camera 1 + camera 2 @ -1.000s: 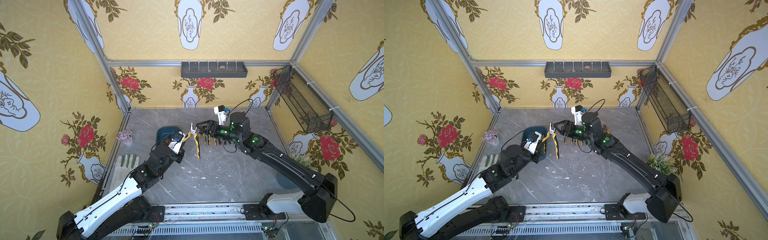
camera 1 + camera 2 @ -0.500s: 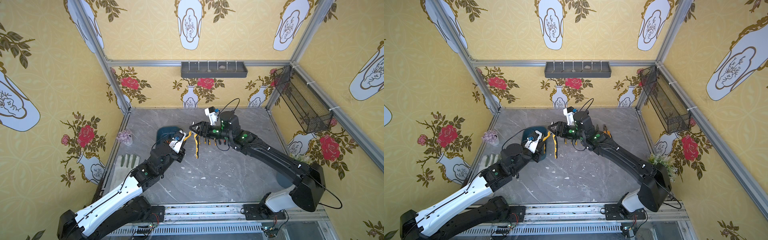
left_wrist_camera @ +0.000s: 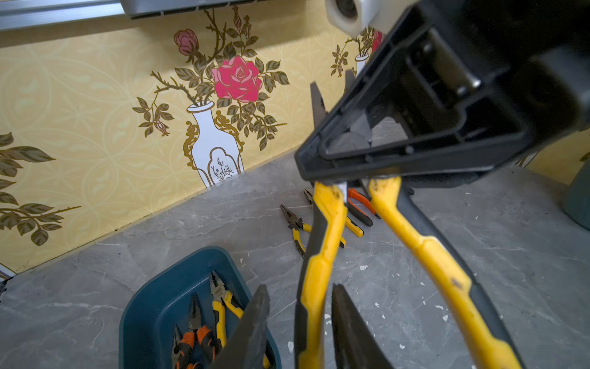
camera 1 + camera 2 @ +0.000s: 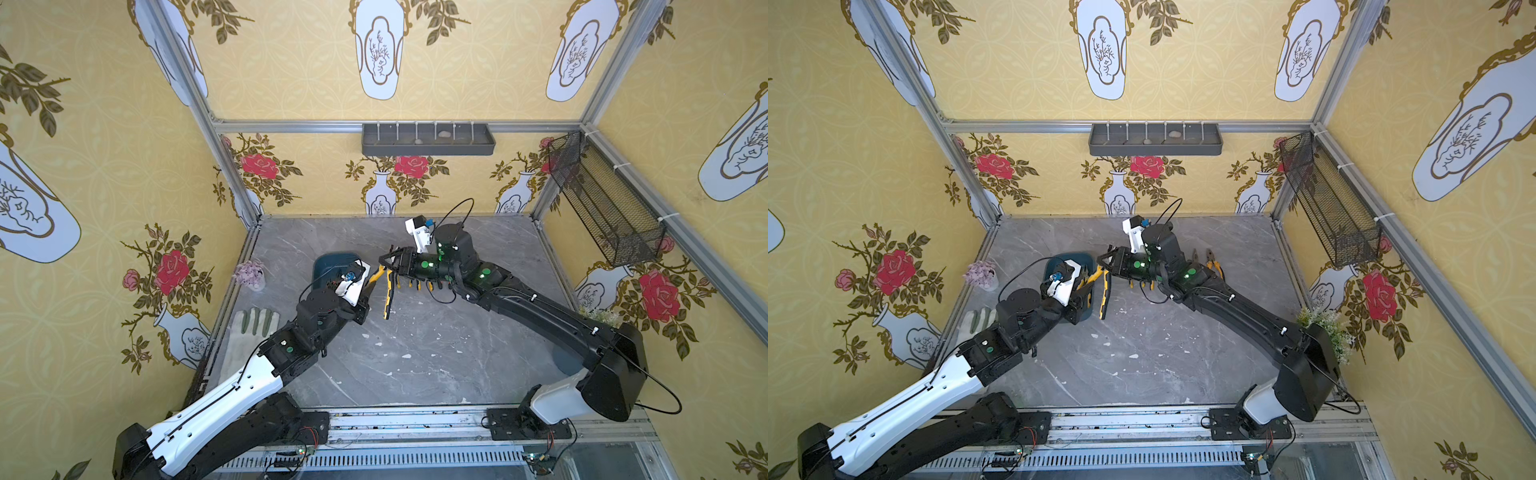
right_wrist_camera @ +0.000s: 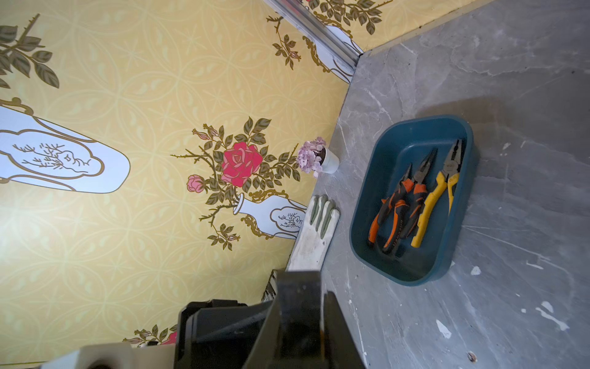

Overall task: Take the pliers out of the storage box
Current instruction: Pick up the pliers from the storage box.

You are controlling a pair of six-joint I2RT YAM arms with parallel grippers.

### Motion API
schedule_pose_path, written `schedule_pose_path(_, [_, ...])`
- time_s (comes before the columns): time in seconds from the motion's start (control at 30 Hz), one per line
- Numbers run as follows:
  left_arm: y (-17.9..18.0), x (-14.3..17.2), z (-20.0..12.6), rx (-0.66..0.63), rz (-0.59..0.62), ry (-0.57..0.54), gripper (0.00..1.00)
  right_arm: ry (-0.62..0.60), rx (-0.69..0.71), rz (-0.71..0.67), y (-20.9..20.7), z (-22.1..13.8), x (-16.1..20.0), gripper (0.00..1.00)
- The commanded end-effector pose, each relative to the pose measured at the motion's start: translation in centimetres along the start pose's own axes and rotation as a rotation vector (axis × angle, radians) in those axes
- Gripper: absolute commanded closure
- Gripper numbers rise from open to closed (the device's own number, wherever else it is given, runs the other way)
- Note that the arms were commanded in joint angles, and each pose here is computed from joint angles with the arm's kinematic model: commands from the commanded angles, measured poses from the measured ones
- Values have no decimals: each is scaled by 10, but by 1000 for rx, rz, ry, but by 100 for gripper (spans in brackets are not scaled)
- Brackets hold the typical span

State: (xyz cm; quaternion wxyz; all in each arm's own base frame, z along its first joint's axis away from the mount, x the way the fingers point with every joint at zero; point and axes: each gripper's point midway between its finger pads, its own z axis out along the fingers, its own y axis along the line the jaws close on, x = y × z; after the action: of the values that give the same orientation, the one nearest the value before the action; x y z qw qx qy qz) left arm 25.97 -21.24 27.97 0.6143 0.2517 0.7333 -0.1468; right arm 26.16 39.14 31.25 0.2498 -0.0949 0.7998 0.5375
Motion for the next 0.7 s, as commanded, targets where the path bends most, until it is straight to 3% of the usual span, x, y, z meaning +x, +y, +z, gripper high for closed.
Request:
schedule_pose_path(0.0, [-7, -7, -1, 46, -26, -49, 61, -74, -18, -25, 11, -9, -19, 100])
schedule_pose_path(0.67, [-18, 11, 6, 97, -28, 11, 62, -71, -115, 22, 21, -16, -29, 100])
